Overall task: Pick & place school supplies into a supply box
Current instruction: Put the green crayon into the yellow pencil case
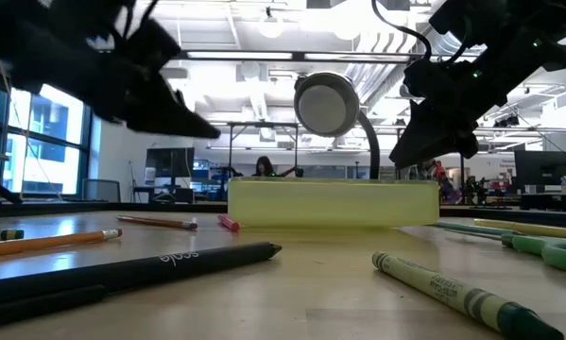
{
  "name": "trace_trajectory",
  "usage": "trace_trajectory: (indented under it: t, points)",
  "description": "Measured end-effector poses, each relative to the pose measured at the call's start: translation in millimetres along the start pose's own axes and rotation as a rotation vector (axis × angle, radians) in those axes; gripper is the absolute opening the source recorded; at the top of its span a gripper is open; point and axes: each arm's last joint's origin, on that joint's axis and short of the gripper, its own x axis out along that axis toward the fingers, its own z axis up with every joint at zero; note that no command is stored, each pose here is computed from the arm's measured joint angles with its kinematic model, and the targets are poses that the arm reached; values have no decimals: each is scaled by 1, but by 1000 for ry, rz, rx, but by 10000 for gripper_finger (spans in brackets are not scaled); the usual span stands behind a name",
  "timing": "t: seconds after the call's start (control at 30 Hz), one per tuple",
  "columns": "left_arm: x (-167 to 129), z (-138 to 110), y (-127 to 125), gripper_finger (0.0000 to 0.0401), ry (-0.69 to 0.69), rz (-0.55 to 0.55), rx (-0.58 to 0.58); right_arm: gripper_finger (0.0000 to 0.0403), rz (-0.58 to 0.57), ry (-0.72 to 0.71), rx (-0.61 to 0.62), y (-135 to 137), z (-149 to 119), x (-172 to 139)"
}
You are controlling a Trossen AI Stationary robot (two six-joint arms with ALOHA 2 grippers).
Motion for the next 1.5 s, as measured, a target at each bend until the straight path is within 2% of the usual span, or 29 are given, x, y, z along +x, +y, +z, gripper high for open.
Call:
trace_trajectory:
  t: [0.1,0.17,0.33,0.43,0.63,0.7,0.8,0.93,1.03,1.3,1.5]
  points:
    - [-11,14,-9,130,118,-3,-29,92,0,0,0,0,0,0]
    - [-20,24,-15,128,229,5,-100,92,0,0,-3,0,0,0]
    - [-43,40,-35,122,421,-28,-331,92,-6,2,-177,0,0,0]
    - [-56,39,-52,118,468,-79,-418,92,-3,2,-225,0,0,0]
    - [-87,27,-80,115,566,-123,-552,92,-1,0,-221,0,0,0]
    - [-94,20,-88,115,592,-104,-557,92,-4,-3,-230,0,0,0]
    - [-100,10,-100,115,579,-70,-499,92,-49,-68,-278,0,4,0]
    - [-103,-2,-113,115,521,-18,-445,92,-32,-142,-170,4,10,-1]
    - [-102,-12,-121,115,519,22,-437,92,4,-211,-155,9,17,-2]
    - [-90,-37,-138,115,518,88,-424,92,44,-330,-308,16,28,-5]
    - [-86,-39,-144,115,519,71,-462,92,21,-339,-325,16,28,-5]
